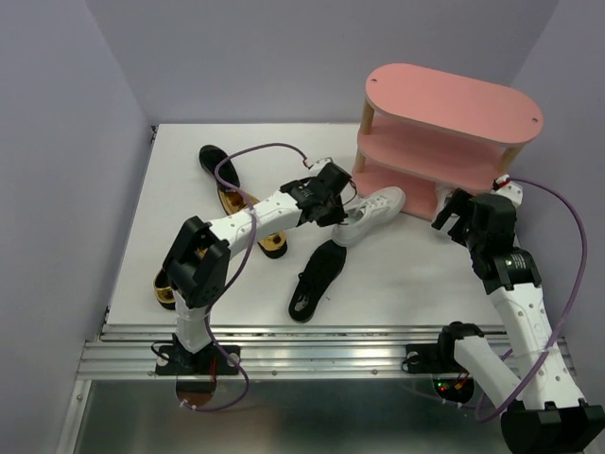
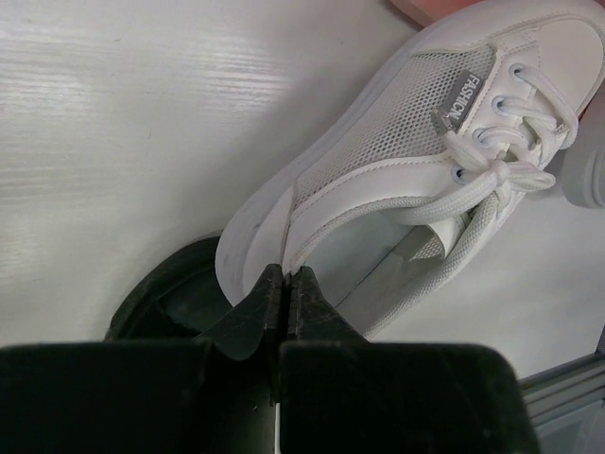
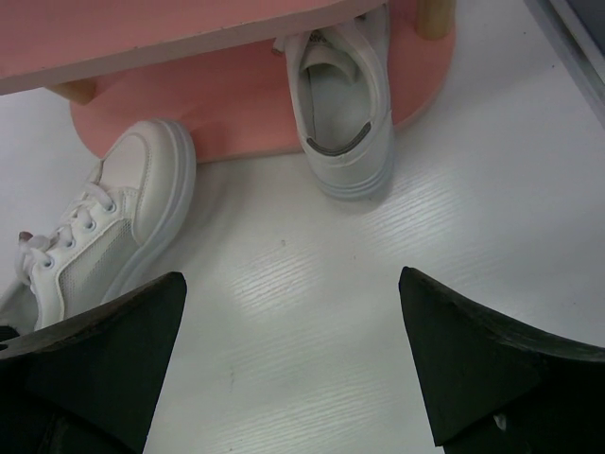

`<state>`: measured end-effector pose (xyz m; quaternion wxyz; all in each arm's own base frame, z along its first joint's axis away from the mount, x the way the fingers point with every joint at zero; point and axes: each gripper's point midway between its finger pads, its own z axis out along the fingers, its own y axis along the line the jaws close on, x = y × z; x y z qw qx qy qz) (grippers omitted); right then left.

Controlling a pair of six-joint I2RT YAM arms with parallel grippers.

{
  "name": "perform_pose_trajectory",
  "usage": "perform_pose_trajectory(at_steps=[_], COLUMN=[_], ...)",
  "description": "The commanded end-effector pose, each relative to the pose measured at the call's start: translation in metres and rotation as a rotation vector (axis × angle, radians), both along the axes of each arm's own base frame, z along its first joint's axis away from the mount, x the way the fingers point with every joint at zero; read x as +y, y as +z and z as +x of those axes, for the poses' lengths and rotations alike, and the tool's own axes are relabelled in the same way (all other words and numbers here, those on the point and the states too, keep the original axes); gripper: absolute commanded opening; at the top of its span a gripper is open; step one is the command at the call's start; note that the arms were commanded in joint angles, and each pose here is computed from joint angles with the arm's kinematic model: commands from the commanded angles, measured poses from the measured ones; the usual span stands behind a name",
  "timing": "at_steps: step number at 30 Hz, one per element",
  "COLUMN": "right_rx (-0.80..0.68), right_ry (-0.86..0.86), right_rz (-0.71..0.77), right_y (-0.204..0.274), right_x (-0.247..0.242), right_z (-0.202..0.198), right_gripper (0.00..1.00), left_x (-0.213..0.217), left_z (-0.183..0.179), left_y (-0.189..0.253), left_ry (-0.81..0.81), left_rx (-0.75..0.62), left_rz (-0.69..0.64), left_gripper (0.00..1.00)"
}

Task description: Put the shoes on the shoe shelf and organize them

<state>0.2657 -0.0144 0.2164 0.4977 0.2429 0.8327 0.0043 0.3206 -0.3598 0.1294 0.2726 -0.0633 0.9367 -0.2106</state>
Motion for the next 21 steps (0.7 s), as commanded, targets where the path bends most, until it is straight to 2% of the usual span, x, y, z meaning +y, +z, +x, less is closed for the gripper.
perform_pose_trajectory(at_steps=[1,14,21], right_rx=[-0.058,-0.084,-0.080], right_ry=[-0.045,-0.011,-0.013], right_rz=[-0.012,0.047,0.050], right_y=[0.025,0.038,0.041], right_x=[-0.009,0.001,0.001], right_z=[-0.006,-0.017,-0.021], right_gripper=[1.00,1.00,1.00], left_x=[-0.043,-0.098,-0.113], left_z=[0.031,0.068,0.079], left_y=[0.067,0.065,0.059], left_ry=[0.046,0.106,0.172], left_rx=[-0.120,-0.108,-0.096], left_rz=[-0.212,-0.300,-0.334], left_gripper=[0.00,0.00,0.00])
